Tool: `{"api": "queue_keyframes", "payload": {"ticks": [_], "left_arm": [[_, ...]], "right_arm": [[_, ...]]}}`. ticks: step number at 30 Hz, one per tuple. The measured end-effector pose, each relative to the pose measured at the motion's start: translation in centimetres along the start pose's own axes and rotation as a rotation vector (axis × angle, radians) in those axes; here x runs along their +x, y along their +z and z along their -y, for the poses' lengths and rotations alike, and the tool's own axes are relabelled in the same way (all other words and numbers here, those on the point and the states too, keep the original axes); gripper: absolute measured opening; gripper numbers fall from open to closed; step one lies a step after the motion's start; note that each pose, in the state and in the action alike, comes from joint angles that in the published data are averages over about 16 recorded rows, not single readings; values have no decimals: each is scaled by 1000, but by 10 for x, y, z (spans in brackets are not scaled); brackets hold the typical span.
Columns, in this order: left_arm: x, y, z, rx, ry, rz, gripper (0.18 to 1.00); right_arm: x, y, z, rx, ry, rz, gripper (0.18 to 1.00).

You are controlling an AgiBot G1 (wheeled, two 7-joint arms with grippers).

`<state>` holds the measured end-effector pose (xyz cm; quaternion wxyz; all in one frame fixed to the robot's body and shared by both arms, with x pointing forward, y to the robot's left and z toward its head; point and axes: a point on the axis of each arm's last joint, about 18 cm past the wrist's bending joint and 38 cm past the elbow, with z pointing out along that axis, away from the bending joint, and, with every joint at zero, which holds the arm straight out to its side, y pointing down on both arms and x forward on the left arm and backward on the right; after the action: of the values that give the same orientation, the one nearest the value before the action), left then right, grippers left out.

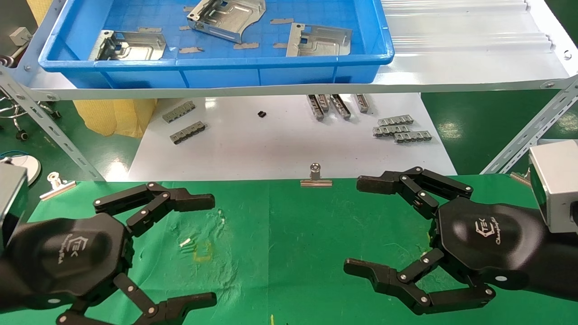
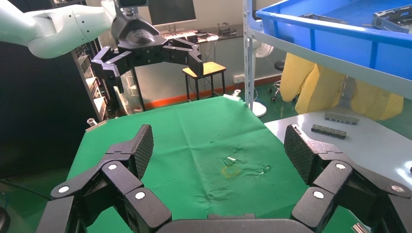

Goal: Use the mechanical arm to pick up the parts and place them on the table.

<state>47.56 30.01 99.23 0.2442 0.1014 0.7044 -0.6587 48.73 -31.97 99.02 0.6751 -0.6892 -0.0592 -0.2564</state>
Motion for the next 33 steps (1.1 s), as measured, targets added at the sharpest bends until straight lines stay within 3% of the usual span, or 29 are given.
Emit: {"api": "queue_keyframes", "payload": {"ticks": [33], "left_arm": [[0,0,0,0,0,0,1001]], "right_arm": [[0,0,0,0,0,0,997]]}}
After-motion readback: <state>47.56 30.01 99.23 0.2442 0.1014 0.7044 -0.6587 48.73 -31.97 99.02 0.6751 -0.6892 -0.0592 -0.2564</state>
